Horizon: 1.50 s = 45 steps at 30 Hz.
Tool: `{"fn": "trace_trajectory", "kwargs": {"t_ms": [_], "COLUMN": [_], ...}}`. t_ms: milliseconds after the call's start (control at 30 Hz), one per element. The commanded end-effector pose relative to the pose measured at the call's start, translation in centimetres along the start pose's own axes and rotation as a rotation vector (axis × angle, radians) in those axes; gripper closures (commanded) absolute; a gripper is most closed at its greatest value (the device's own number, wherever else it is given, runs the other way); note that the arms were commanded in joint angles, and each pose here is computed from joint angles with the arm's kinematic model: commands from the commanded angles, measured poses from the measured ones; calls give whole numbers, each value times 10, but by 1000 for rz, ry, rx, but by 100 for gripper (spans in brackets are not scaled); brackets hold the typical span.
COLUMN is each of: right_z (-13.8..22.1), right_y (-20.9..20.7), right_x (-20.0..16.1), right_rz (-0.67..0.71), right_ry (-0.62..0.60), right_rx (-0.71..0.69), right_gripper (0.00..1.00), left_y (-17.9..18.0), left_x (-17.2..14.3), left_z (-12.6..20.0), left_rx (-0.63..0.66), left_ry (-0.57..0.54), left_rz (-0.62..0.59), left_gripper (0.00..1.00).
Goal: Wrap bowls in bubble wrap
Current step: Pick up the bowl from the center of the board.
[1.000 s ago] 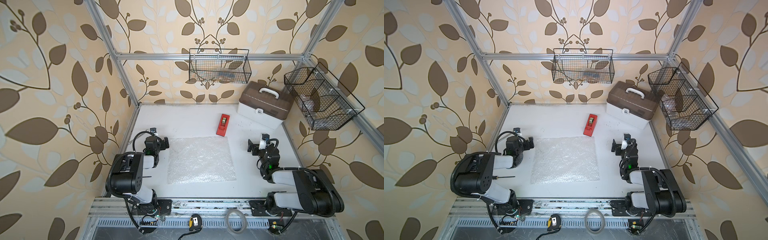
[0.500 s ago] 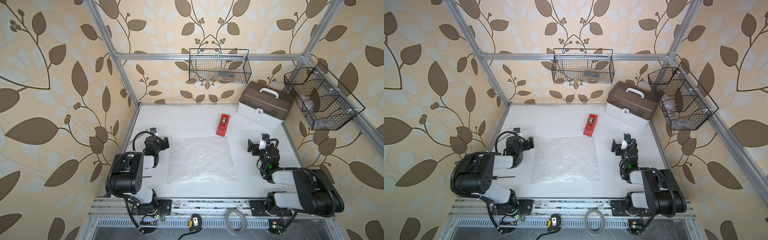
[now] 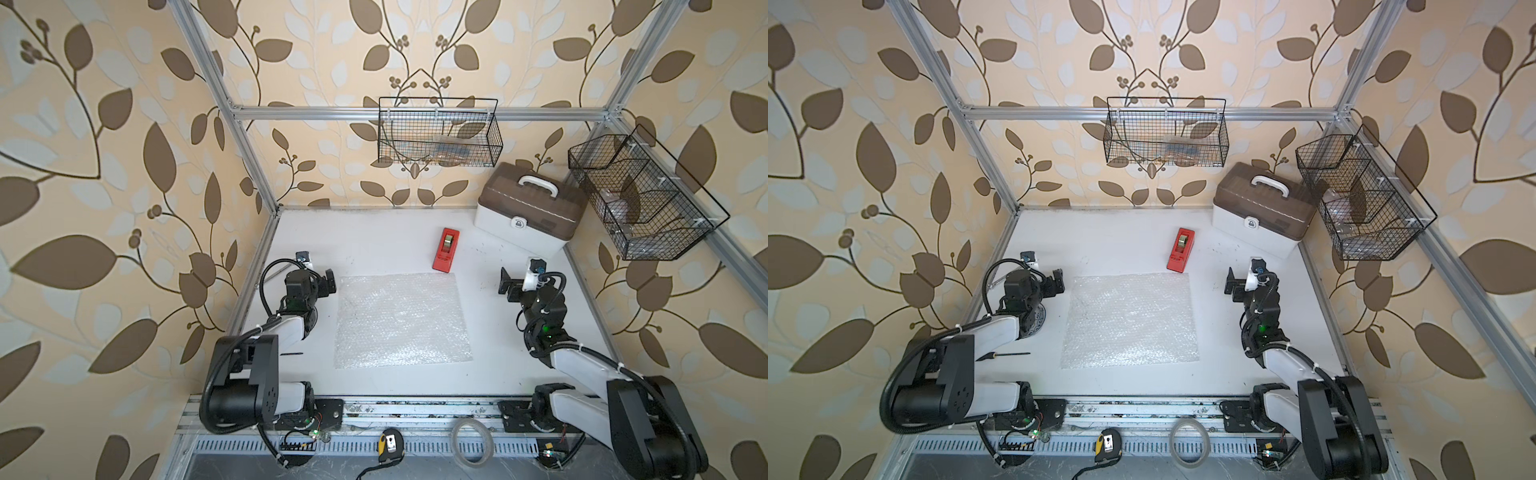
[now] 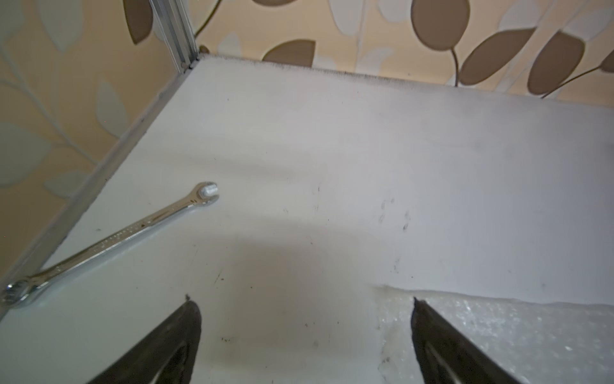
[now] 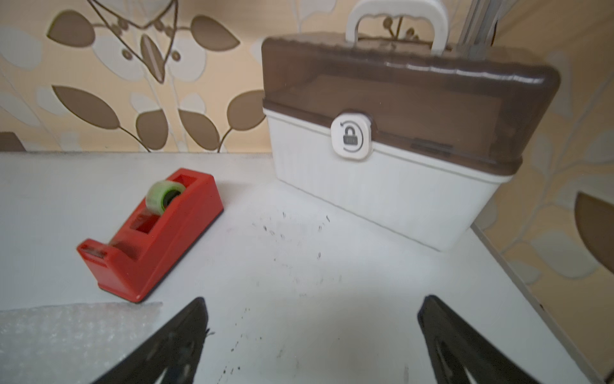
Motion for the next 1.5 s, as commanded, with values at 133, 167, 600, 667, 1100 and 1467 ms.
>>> {"fn": "trace_trajectory", "kwargs": {"t_ms": [133, 167, 600, 667, 1100, 1467], "right_z": [15, 18, 65, 72, 100, 85], "right_y": [19, 23, 86, 101, 163, 116], "right_x": [30, 32, 38, 34, 3, -11], "right_rz": [-67, -79, -271, -287, -319, -398], "right_ry": [122, 128, 381, 434, 628, 714], "right_rx": [46, 57, 241, 289, 354, 246], "right_gripper": [0, 0, 0, 0, 0, 0], "left_y": [-10, -12, -14, -13, -13, -17], "left_x": [44, 45, 45, 42, 5, -21], "left_z": [33, 34, 55, 61, 82, 61], "left_rx": [-10, -28, 115, 136, 147, 253], "left_ry": [-47, -36, 477, 521, 692, 796], "left_rz": [156, 167, 428, 458, 492, 434], "left_gripper": [1, 1, 1, 1, 2, 19]}}
Point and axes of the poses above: each gripper's point midway between its finger pads, its own z axis back along the fingers, its own y axis along the line the jaws close on, x = y × z, the point moved 9 cm from there along z, back along the fingers, and after that the axes turned 4 degrees about -z, right-handed, at the moved point
